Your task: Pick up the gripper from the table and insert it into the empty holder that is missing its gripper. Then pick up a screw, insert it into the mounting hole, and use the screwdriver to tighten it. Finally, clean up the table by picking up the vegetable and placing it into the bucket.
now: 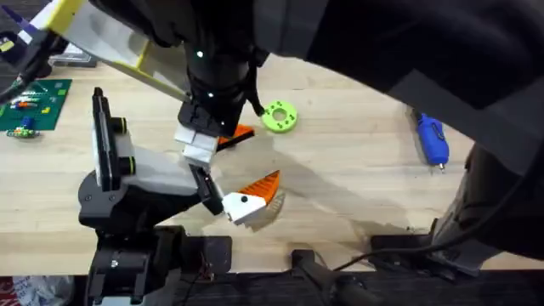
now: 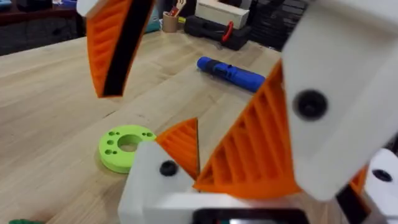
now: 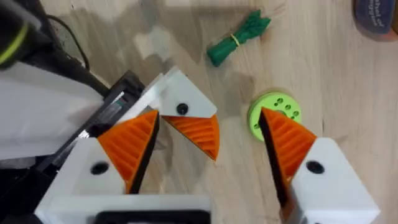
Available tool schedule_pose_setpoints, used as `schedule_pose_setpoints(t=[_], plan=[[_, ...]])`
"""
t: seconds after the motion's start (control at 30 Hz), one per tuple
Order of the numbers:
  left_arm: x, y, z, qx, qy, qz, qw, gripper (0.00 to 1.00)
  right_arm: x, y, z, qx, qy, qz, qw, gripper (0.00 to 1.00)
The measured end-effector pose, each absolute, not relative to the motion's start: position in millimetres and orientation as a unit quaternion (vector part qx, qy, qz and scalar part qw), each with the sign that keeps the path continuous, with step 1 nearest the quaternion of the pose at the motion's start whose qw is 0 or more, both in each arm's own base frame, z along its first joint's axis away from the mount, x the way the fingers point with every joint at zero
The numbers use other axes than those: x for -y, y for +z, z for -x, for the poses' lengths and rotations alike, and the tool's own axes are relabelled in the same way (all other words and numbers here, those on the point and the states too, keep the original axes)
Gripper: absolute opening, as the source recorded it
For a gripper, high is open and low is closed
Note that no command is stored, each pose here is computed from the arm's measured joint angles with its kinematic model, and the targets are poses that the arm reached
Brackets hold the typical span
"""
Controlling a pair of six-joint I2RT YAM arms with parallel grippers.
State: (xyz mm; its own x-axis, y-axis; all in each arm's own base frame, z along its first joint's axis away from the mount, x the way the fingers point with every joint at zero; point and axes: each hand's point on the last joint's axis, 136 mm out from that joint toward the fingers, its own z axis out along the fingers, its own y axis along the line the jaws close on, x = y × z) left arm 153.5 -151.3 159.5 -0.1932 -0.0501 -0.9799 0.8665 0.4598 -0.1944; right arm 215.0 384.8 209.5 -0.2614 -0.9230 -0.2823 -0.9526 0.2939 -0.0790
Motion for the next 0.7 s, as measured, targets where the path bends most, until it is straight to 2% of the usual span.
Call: schedule_pose_setpoints(t=[0.2,0.43,0.7], plan=[[151,160,-154,-0.65,-0.412,-0.316,0.554,0.986,-384,217,-211,-0.792,0.061,0.592,0.135,0.995],[151,160,-153,-0.649,-0.412,-0.318,0.555,0.987,-394,243,-209,-0.798,0.104,0.573,0.157,0.995],[151,160,-153,-0.649,-0.411,-0.318,0.555,0.987,-377,250,-214,-0.817,0.101,0.549,0.143,0.995]])
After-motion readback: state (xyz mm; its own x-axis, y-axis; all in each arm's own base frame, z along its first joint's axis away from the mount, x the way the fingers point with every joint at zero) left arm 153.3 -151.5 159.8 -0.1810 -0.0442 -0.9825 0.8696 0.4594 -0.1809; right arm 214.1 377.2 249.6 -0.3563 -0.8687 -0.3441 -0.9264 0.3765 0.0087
